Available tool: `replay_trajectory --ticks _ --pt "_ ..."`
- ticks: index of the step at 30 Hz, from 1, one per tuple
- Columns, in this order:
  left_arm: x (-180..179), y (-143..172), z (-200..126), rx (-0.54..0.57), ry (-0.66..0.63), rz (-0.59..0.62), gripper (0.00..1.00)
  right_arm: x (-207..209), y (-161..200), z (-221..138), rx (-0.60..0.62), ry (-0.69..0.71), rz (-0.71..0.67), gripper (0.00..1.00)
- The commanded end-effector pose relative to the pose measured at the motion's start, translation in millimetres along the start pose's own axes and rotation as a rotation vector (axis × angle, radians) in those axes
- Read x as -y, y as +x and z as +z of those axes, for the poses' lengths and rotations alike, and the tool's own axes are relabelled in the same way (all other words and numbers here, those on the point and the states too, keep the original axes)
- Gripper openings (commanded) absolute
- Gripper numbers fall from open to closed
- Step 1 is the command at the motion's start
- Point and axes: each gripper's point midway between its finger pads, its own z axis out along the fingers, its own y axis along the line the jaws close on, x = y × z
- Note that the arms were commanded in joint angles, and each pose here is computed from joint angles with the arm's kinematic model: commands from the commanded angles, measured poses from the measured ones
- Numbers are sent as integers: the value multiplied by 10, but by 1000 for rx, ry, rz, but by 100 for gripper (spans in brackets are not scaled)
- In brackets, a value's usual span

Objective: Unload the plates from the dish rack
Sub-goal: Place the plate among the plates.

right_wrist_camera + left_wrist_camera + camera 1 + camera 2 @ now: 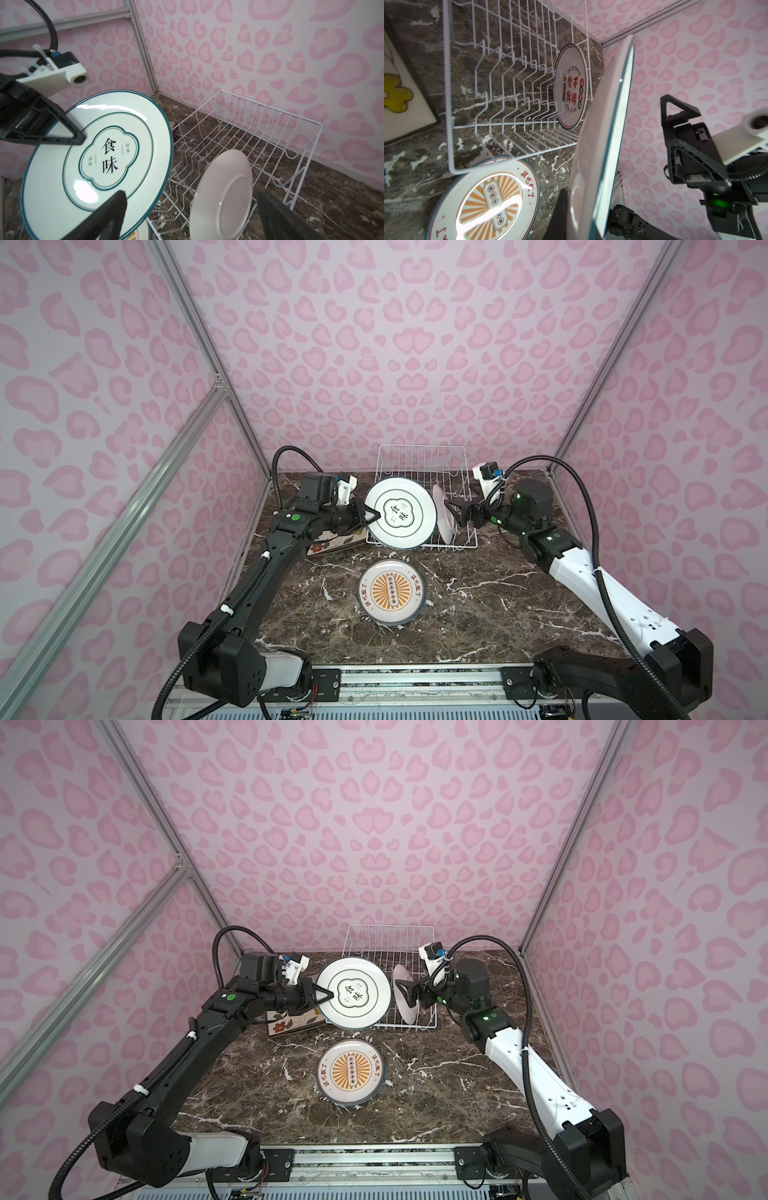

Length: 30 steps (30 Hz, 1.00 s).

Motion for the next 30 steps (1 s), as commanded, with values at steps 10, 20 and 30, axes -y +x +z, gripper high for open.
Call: replay_trajectory --ticks 10,20,30 --pt "-458 714 -177 -113 -124 -87 3 -445 466 -190 -171 -83 -476 99" --pt "-878 1246 -143 -192 -175 -169 3 -732 755 -225 -228 -222 -551 99" --pt "-1249 1572 81 -217 -156 -244 3 -761 707 -74 -210 -227 -543 99"
